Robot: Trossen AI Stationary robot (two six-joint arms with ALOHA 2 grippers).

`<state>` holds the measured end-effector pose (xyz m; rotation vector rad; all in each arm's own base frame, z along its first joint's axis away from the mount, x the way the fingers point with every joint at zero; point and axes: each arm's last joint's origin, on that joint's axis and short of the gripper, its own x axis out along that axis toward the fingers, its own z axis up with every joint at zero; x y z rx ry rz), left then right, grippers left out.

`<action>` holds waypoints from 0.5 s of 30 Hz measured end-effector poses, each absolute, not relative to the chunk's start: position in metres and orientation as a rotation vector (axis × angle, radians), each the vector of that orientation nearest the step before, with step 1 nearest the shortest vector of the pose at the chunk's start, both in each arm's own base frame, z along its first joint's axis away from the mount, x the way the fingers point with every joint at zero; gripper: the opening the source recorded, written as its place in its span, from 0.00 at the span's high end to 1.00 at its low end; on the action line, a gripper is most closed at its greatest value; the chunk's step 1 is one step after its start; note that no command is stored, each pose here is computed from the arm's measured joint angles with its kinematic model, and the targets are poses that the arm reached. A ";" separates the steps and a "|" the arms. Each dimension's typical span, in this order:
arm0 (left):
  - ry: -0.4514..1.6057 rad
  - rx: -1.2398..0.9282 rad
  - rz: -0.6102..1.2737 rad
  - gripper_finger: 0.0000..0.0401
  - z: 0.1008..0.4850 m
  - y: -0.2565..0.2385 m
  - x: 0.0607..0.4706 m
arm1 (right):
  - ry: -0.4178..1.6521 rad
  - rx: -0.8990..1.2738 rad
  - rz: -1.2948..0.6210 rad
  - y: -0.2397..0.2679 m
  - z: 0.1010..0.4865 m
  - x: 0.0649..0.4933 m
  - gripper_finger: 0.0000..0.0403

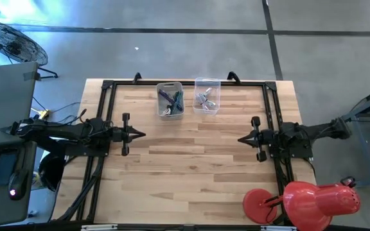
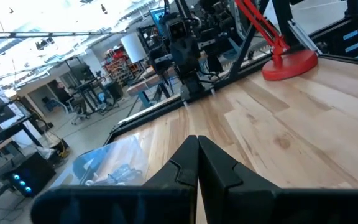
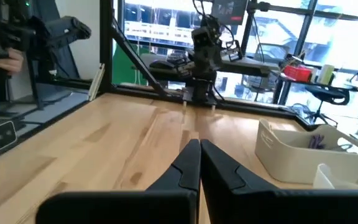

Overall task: Pick & Place USB Port
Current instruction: Return to Home Position

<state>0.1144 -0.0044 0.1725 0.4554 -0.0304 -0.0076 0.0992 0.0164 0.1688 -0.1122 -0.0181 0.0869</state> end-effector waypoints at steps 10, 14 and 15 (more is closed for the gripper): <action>-0.014 0.429 -0.028 1.00 0.170 -0.005 0.114 | 0.010 -0.123 0.048 -0.004 0.166 0.101 1.00; -0.009 0.441 -0.029 1.00 0.170 -0.005 0.114 | 0.007 -0.116 0.028 -0.009 0.166 0.101 1.00; -0.005 0.444 -0.030 1.00 0.169 -0.005 0.114 | 0.006 -0.119 0.028 -0.010 0.166 0.101 1.00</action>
